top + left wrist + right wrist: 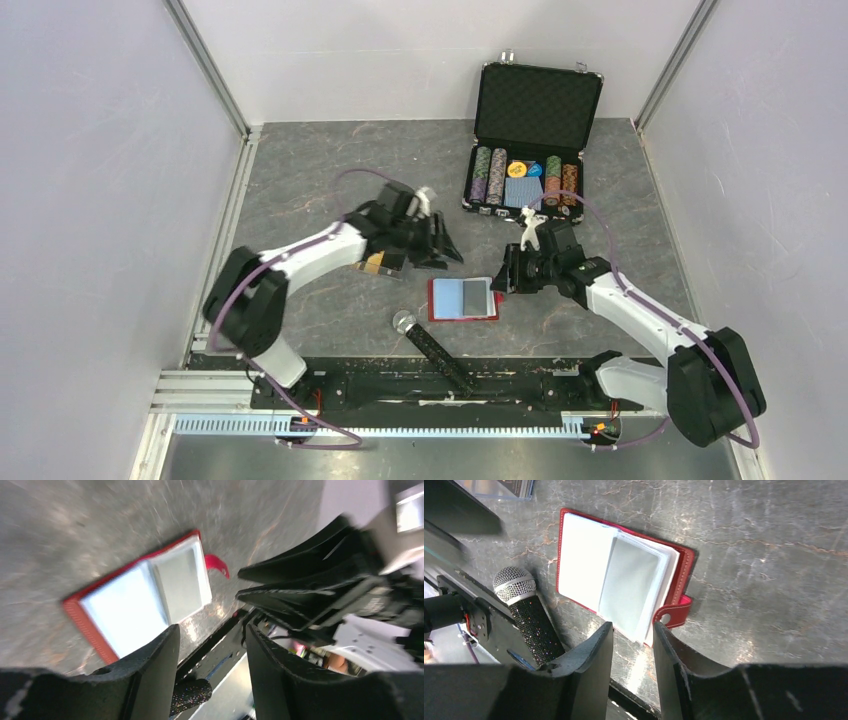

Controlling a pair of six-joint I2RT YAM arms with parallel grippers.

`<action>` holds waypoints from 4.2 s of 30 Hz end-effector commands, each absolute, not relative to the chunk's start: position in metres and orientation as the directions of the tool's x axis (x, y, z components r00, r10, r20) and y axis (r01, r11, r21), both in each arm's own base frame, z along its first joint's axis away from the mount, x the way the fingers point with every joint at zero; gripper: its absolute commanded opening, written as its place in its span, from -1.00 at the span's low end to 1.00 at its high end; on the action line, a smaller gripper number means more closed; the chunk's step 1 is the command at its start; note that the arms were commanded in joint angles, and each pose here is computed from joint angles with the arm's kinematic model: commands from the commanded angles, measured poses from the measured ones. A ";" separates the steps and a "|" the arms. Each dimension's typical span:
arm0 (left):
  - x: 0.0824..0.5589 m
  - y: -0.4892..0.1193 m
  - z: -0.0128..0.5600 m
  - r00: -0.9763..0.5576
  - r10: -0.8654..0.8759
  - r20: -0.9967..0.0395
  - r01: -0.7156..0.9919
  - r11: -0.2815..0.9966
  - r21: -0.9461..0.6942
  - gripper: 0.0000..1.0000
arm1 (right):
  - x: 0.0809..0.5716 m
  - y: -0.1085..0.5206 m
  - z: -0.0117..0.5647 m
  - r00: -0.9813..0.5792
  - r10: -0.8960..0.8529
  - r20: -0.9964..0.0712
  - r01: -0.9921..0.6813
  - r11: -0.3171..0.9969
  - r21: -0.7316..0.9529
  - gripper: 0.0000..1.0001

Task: Put the credit cards into the card holder
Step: Insert the credit card into the card holder, then pick up the credit card from the storage box.

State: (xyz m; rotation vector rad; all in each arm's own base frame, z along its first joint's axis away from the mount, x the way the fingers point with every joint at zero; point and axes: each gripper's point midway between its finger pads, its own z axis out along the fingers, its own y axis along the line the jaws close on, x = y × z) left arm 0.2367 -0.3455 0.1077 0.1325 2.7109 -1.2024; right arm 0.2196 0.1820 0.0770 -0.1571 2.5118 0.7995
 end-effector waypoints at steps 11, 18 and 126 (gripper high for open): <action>0.300 -0.163 0.131 -0.938 -0.180 -0.297 0.001 0.853 -0.521 0.21 | 0.246 0.246 0.109 -0.844 0.001 -0.536 -0.355 0.747 0.562 -0.03; 0.303 -0.144 0.092 -0.969 -0.112 -0.222 -0.020 0.925 -0.379 0.16 | 0.242 0.256 0.104 -0.849 -0.022 -0.528 -0.365 0.746 0.557 0.02; 0.217 -0.279 0.163 -0.901 -0.278 -0.333 0.164 0.492 -0.855 -0.95 | 0.218 0.218 0.088 -0.832 -0.072 -0.549 -0.366 0.816 0.447 0.00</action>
